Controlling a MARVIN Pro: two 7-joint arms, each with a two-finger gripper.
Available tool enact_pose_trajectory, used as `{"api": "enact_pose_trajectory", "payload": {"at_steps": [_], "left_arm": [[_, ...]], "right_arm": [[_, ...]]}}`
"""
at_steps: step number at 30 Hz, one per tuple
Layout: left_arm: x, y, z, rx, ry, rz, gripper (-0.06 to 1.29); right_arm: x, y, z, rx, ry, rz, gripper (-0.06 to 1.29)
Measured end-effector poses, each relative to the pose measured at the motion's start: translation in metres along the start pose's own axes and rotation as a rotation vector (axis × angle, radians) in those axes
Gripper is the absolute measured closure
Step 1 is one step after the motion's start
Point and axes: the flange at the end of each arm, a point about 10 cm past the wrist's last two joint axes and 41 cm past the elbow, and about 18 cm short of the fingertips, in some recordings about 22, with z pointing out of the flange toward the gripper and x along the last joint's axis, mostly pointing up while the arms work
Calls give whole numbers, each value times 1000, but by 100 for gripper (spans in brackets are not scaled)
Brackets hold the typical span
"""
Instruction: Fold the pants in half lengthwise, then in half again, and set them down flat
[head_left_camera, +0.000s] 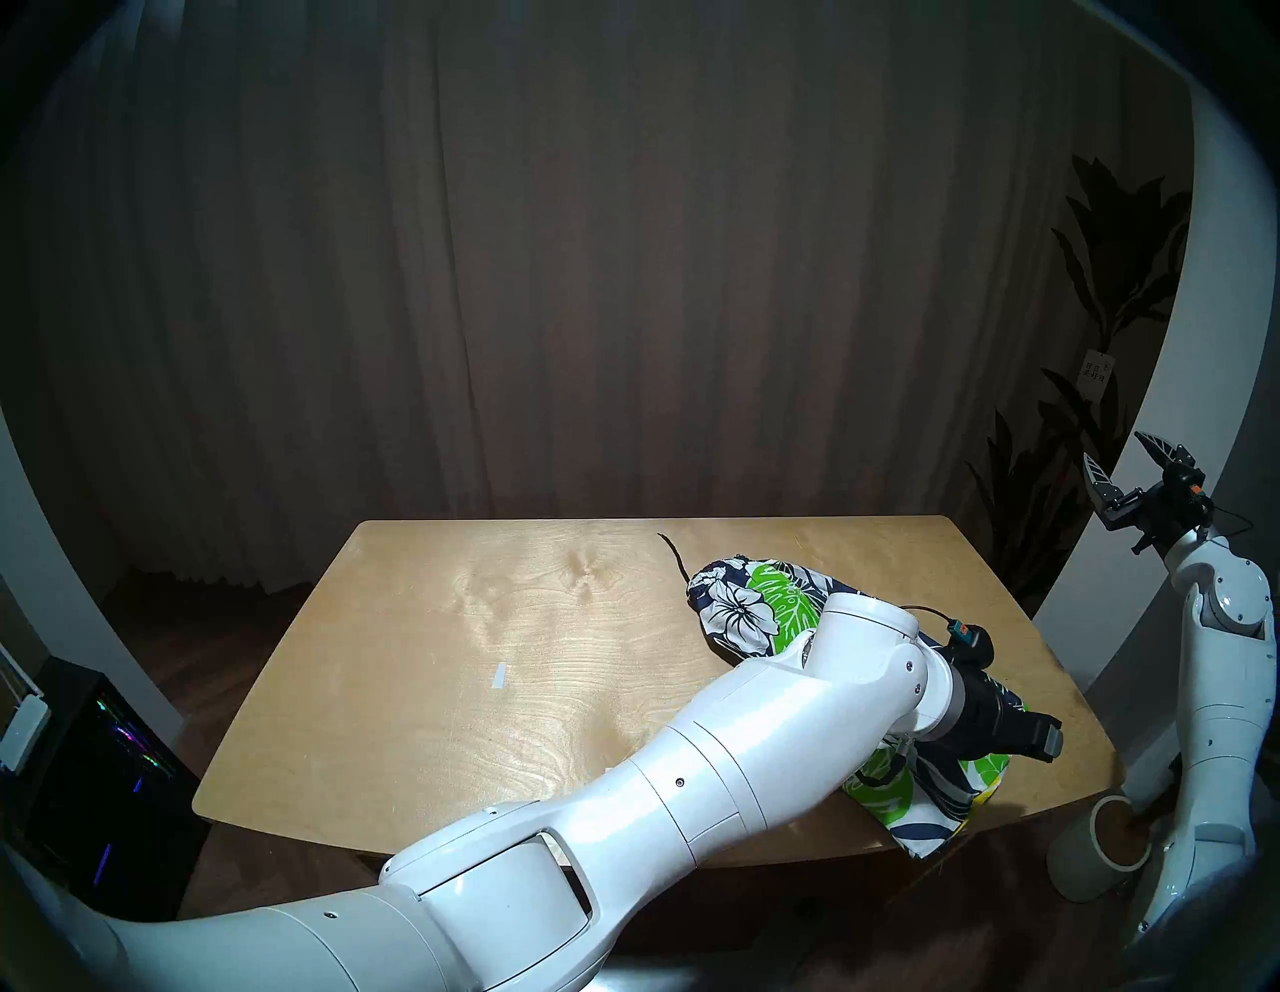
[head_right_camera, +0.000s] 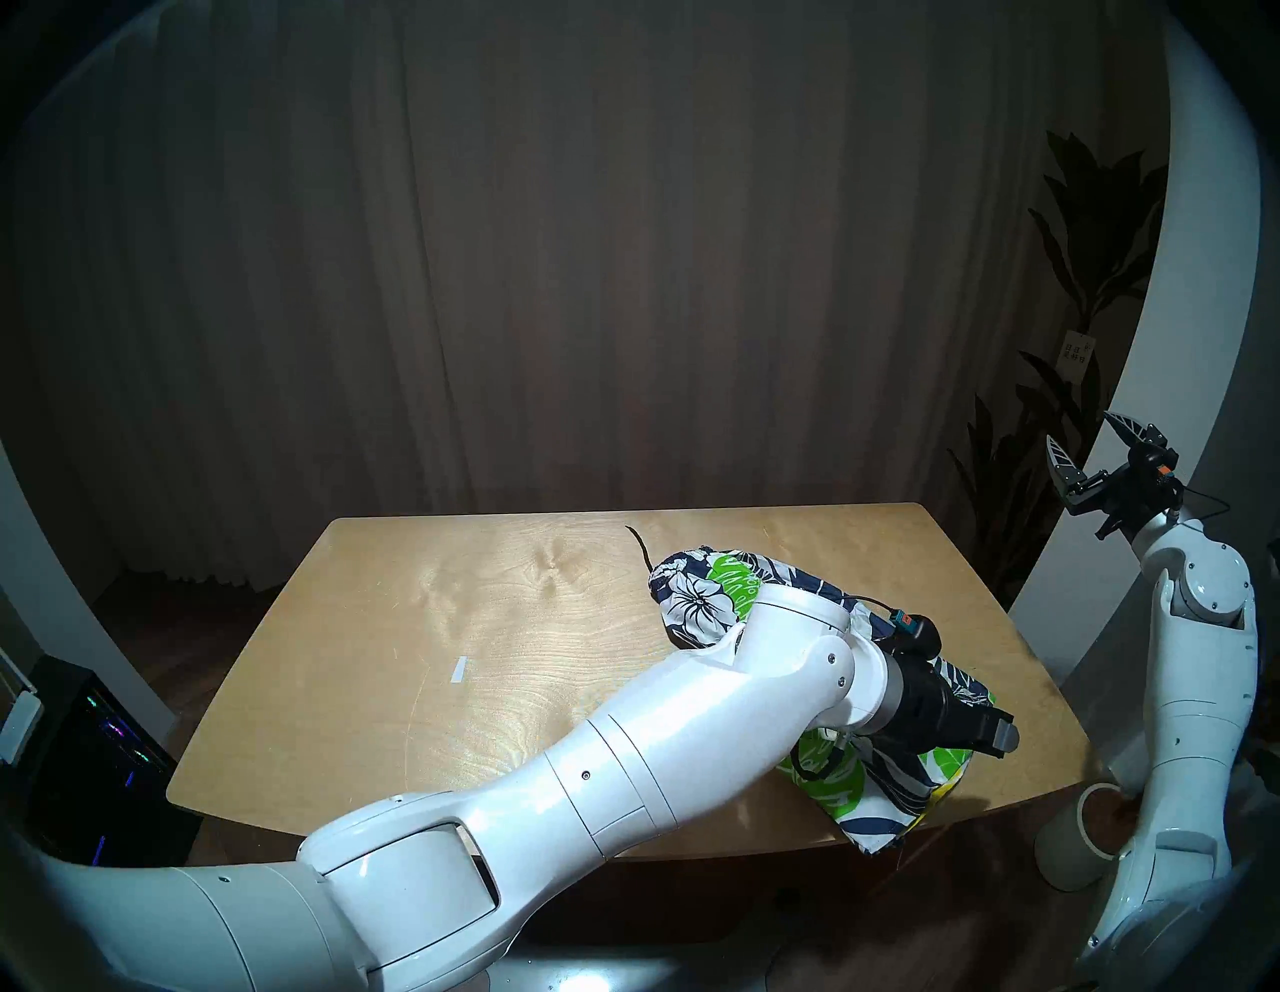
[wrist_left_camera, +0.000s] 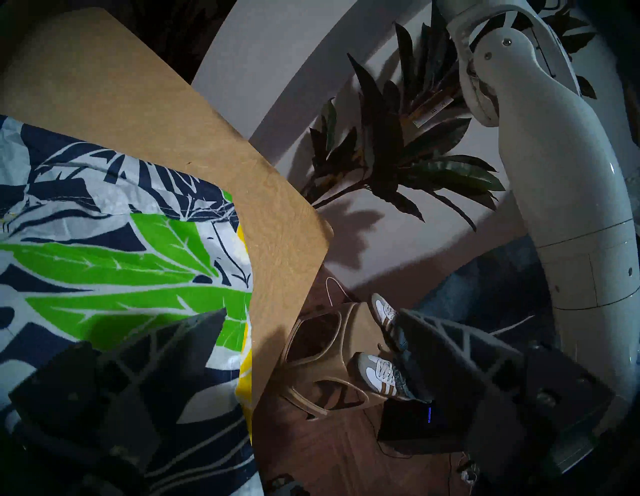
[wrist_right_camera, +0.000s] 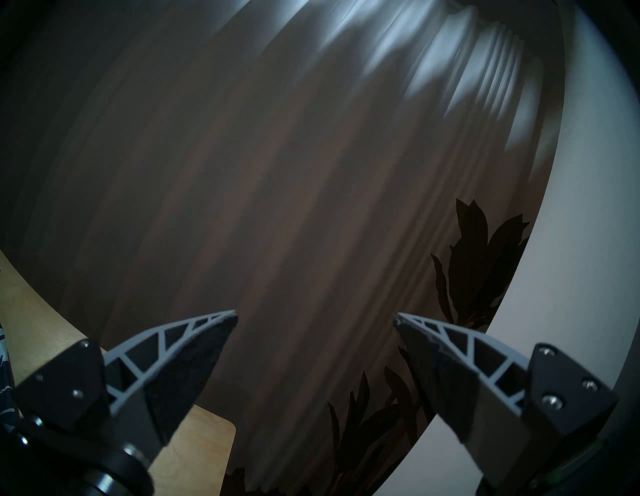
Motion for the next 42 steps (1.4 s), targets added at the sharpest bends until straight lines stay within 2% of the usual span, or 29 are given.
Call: {"api": "enact_pose_trajectory", "payload": {"at_steps": [4,9,13,18,23,29,31,32,36,42], "left_arm": [[10,1,-9,14,36,0,-2],[34,-6,-39,42,136,-12,-2],[51,-24,-72,82,219,-37,-2],[57,-55,-109,145,288,-88,-2],[45,-90,-143,198,326,-164,-2],[15,-128,-184,243,354,-268,-2],[9,-133,-191,251,361,-283,-2],[2,-140,-201,261,368,-302,-2],[-15,-151,-226,281,395,-340,-2],[-29,-158,-250,294,428,-371,-2]], "right_arm": [[-1,-4,3,11,-42,7,0],[-16,-22,2,71,-142,0,0],[-34,-44,-5,158,-225,-9,0],[-56,-70,-20,272,-320,-9,0],[-77,-97,-39,400,-411,12,0],[-93,-125,-60,571,-505,59,0],[-95,-128,-63,602,-520,65,0],[-96,-130,-67,638,-538,71,0],[-97,-125,-73,722,-589,74,0],[-85,-104,-72,780,-625,77,0]]}}
